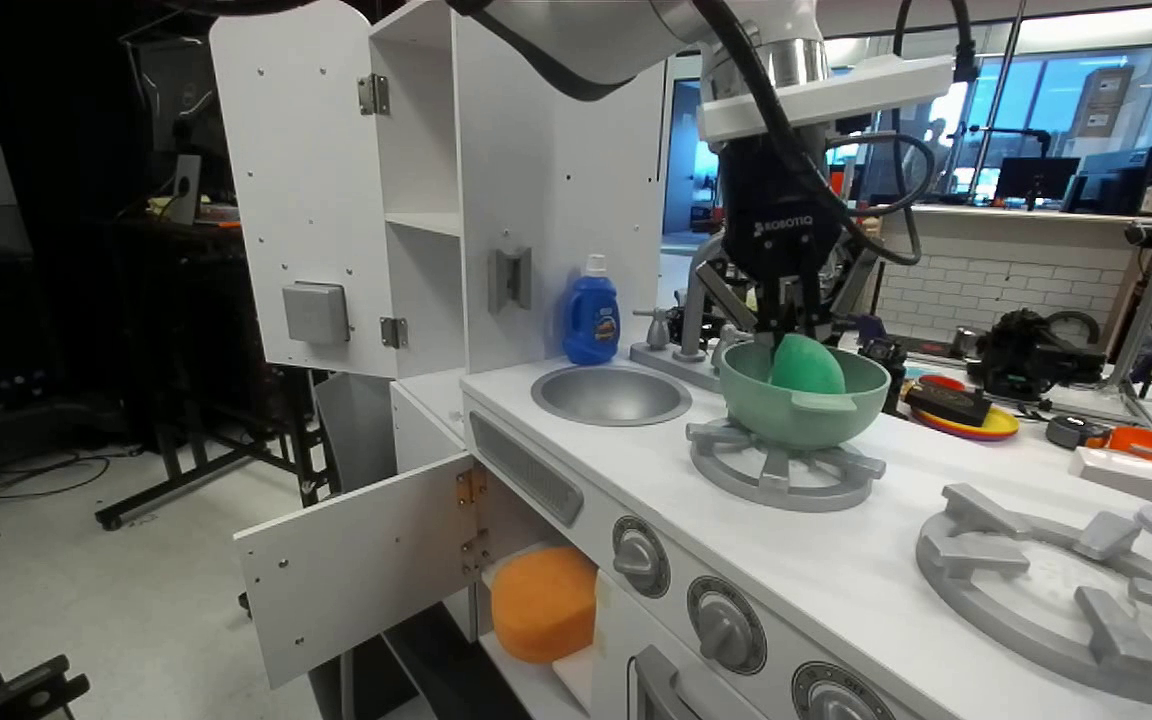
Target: Put the orange sponge and green plushie in the top compartment of the cabinet under the sink, then close the cabinet door
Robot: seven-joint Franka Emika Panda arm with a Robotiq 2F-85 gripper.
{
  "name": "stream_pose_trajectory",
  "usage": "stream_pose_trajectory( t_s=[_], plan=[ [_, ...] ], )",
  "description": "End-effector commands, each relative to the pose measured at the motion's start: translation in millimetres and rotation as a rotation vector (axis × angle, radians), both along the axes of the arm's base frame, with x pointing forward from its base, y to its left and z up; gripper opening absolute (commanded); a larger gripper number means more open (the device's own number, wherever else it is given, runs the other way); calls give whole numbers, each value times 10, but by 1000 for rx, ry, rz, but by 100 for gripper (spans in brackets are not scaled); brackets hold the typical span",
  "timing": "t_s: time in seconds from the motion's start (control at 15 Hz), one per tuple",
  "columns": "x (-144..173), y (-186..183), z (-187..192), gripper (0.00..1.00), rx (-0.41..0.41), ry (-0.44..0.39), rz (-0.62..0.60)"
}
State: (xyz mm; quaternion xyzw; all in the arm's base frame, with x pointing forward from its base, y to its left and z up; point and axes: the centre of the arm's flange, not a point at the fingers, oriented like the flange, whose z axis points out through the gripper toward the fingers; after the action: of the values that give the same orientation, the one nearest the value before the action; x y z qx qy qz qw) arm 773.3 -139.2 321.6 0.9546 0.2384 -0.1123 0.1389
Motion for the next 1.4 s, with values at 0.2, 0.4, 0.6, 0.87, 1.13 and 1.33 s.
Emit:
stream_pose_trajectory(
  t_s=[0.2,0.4,0.6,0.87,1.13,1.33],
  plan=[
    [191,-35,838,4,-9,-106,26],
    [-15,152,1147,4,3,-116,150],
    [-235,359,1358,4,16,-92,323],
    [-589,690,1397,4,-4,-24,527],
    [-777,798,1206,4,-90,108,667],
    [-894,804,1185,4,-198,201,741]
  ],
)
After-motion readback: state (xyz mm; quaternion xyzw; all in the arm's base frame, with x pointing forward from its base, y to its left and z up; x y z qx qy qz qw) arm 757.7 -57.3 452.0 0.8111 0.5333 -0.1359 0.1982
